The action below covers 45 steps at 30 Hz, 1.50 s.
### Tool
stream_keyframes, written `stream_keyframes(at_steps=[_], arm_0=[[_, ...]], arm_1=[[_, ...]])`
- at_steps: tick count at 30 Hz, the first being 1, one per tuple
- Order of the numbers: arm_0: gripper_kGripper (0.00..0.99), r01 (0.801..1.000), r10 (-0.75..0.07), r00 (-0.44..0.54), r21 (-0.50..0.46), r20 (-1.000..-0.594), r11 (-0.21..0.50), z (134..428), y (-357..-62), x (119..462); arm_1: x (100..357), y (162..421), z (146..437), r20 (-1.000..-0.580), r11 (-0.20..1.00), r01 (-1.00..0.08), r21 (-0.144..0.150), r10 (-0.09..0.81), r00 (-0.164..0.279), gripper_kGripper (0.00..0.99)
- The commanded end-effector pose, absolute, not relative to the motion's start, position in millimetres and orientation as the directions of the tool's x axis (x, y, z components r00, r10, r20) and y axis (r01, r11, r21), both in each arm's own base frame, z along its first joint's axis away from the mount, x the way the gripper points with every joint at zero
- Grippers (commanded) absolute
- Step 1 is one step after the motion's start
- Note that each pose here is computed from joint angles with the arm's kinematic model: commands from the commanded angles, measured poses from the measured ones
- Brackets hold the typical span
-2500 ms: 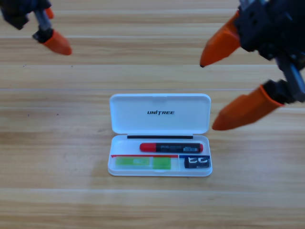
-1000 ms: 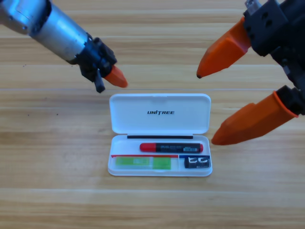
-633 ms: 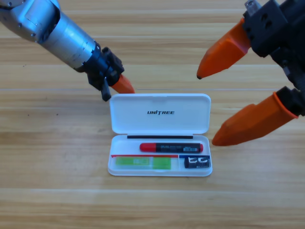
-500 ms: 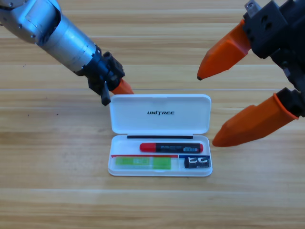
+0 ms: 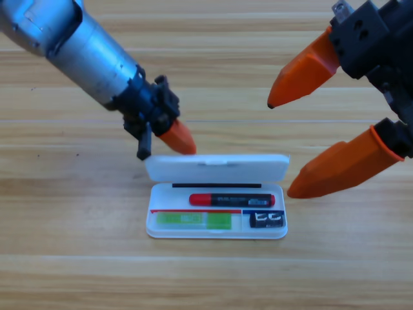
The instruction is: Clean up eraser and pencils
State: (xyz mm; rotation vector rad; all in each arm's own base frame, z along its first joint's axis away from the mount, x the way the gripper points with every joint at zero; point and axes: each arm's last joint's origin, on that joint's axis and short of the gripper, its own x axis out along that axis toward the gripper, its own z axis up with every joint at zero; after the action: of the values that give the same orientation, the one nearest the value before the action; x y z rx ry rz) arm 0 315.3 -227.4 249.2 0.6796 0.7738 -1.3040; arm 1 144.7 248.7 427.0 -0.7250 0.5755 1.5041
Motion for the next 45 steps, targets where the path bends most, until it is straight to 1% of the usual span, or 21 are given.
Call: stream_keyframes(at_steps=[1,14,28,38,41,43,45], arm_0=[[0.0,0.997,-0.535,0.026,-0.017,-0.845,0.074,234,-237,292],[0.0,0.998,-0.504,0.053,0.029,-0.862,0.055,225,-236,277],[0.0,0.998,-0.432,0.069,0.067,-0.899,0.02,179,-232,252],[0.0,0.997,-0.413,0.081,0.078,-0.907,0.024,157,-226,242],[0.0,0.995,-0.412,0.101,0.094,-0.905,0.037,163,-225,242],[0.0,0.993,-0.423,0.116,0.103,-0.899,0.054,180,-224,241],[0.0,0.991,-0.435,0.135,0.114,-0.89,0.074,207,-222,239]], arm_1=[[149,267,407,-0.759,-0.085,-0.996,-0.03,0.65,-0.032,0.934],[150,268,405,-0.762,-0.084,-0.996,-0.025,0.646,-0.035,0.934],[150,270,404,-0.763,-0.085,-0.996,-0.022,0.646,-0.038,0.936],[150,270,404,-0.763,-0.085,-0.996,-0.022,0.646,-0.038,0.936],[151,270,404,-0.763,-0.084,-0.996,-0.023,0.646,-0.037,0.936],[150,270,404,-0.763,-0.086,-0.996,-0.023,0.646,-0.038,0.936],[151,270,404,-0.762,-0.084,-0.996,-0.021,0.646,-0.038,0.936]])
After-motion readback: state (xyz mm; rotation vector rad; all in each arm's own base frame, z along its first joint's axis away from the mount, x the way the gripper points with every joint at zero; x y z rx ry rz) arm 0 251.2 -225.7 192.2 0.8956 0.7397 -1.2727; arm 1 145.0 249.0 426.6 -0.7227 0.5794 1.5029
